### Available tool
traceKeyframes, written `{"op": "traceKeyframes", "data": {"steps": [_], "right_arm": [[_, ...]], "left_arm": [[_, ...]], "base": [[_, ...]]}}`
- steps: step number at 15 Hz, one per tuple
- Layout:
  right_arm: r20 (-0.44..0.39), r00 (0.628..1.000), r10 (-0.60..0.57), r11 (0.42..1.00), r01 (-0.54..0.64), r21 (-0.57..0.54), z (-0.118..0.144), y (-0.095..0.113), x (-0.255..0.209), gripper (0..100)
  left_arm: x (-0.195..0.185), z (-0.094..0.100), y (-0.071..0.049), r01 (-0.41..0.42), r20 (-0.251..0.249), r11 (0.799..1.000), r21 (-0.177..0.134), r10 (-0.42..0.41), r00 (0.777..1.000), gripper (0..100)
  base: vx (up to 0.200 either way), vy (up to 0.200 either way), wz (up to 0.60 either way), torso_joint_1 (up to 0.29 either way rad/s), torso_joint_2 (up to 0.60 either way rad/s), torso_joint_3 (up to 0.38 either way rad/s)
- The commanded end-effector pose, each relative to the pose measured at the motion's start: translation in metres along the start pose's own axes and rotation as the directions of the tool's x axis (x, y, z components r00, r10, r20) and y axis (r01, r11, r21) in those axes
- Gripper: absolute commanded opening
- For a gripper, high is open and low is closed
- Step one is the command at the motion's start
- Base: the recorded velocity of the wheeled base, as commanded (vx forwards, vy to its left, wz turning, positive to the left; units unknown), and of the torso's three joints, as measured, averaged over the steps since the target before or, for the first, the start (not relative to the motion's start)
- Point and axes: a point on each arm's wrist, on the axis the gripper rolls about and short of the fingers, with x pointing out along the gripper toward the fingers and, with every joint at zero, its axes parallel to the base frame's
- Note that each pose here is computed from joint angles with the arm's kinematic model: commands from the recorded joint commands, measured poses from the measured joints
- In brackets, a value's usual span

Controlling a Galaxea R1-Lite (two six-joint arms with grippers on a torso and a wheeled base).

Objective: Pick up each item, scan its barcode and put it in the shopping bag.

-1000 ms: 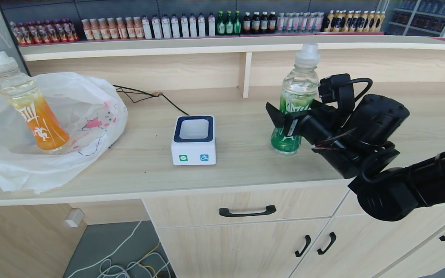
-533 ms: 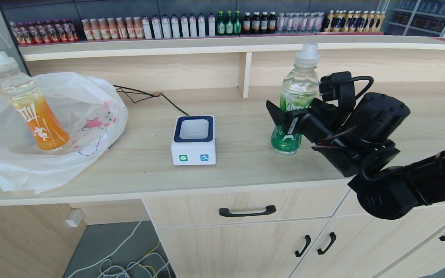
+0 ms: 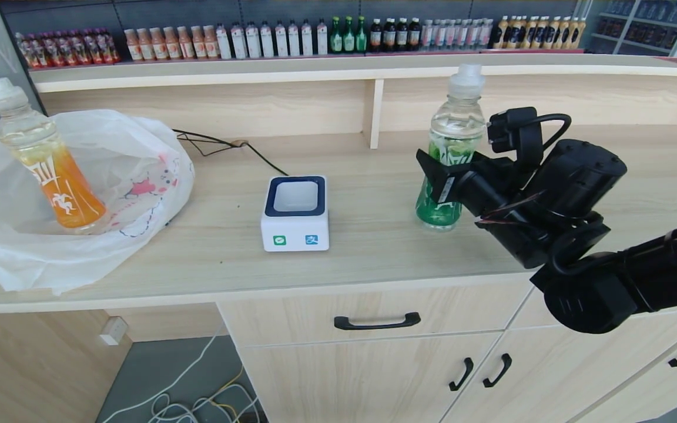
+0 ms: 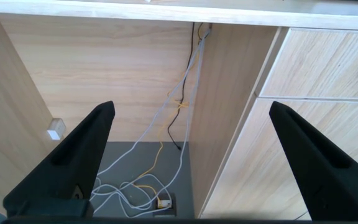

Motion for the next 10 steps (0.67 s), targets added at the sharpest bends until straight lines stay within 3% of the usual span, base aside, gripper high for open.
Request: {"op": "traceKeyframes", "data": {"steps": [1, 7, 10], "right_arm": [[0.014, 1.0, -0.001, 1.0, 0.001, 0.003, 0.005, -0.001, -0.001, 0], [0.042, 0.999, -0.001, 1.0, 0.001, 0.01, 0.017, -0.002, -0.004, 0], [0.071, 0.997, 0.002, 1.0, -0.003, 0.014, 0.038, -0.002, -0.01, 0]], "left_arm": [[0.0, 0.0, 0.0, 0.0, 0.0, 1.0, -0.003, 0.0, 1.0, 100], [0.0, 0.0, 0.0, 0.0, 0.0, 1.0, -0.001, 0.0, 1.0, 100], [0.0, 0.0, 0.0, 0.0, 0.0, 1.0, 0.0, 0.0, 1.0, 100]], "base": [[0.0, 0.0, 0.0, 0.0, 0.0, 0.0], [0.0, 0.0, 0.0, 0.0, 0.0, 0.0], [0.0, 0.0, 0.0, 0.0, 0.0, 0.0]]}}
